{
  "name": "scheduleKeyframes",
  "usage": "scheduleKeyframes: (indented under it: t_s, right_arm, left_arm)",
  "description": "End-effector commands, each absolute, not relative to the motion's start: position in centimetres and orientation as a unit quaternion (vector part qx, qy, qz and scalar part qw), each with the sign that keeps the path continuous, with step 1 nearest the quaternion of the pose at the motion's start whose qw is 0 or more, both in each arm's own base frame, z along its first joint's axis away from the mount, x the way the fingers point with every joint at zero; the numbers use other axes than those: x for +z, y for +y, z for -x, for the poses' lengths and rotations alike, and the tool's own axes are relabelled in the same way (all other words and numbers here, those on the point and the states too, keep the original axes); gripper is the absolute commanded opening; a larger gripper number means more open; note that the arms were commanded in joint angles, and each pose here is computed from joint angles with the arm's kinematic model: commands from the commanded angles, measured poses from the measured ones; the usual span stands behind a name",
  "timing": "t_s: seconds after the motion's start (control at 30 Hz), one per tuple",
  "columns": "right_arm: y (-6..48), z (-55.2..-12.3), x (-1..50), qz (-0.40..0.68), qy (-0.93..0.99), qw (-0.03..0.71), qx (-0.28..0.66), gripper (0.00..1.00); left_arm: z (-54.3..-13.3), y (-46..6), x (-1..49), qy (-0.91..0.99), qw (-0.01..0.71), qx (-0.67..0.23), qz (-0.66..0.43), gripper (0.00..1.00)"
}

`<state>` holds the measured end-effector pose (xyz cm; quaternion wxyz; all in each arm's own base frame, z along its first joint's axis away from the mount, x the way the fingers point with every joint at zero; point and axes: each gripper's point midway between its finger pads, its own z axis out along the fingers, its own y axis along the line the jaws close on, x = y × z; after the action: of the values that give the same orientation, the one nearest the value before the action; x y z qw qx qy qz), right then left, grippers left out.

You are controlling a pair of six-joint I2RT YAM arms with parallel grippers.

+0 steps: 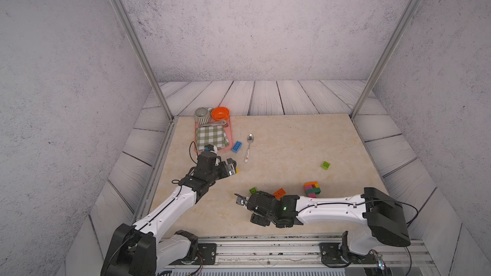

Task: Assemble the letter p with lego
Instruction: Adjust the lego brick at the center of the board.

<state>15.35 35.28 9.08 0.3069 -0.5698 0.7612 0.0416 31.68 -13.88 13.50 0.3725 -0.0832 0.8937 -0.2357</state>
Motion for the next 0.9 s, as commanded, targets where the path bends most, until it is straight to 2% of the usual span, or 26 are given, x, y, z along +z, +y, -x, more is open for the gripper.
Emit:
scheduleKeyframes:
  t_s: [0.0, 0.17, 0.33, 0.5, 0.67, 0.73, 0.87]
  right_arm:
    - [34.5, -15.4, 9.8, 0.541, 0.786, 0.283, 0.096, 0.77]
    - [33.1, -17.1, 9.5, 0.506, 0.814, 0.259, 0.115, 0.77]
    - [32.7, -18.4, 8.0, 0.480, 0.845, 0.171, 0.165, 0.72]
    - [32.9, -18.8, 6.8, 0.470, 0.850, 0.093, 0.221, 0.79]
    - [33.4, -19.6, 5.7, 0.473, 0.847, 0.053, 0.237, 0.79]
    - [33.3, -19.9, 4.8, 0.478, 0.847, 0.035, 0.231, 0.76]
    - [32.5, -19.6, 3.5, 0.485, 0.849, 0.001, 0.207, 0.63]
  left_arm:
    - [-31.6, -13.4, 13.2, 0.895, 0.372, -0.228, 0.088, 0.98]
    - [-31.6, -13.5, 13.1, 0.896, 0.370, -0.230, 0.088, 0.98]
    - [-31.7, -13.6, 13.1, 0.896, 0.369, -0.232, 0.086, 0.98]
    - [-31.7, -13.6, 13.0, 0.896, 0.368, -0.233, 0.086, 0.98]
    - [-31.7, -13.9, 12.8, 0.897, 0.363, -0.236, 0.083, 0.98]
    - [-31.8, -13.8, 12.8, 0.898, 0.363, -0.236, 0.084, 0.98]
    - [-31.8, -13.9, 12.8, 0.897, 0.364, -0.236, 0.083, 0.98]
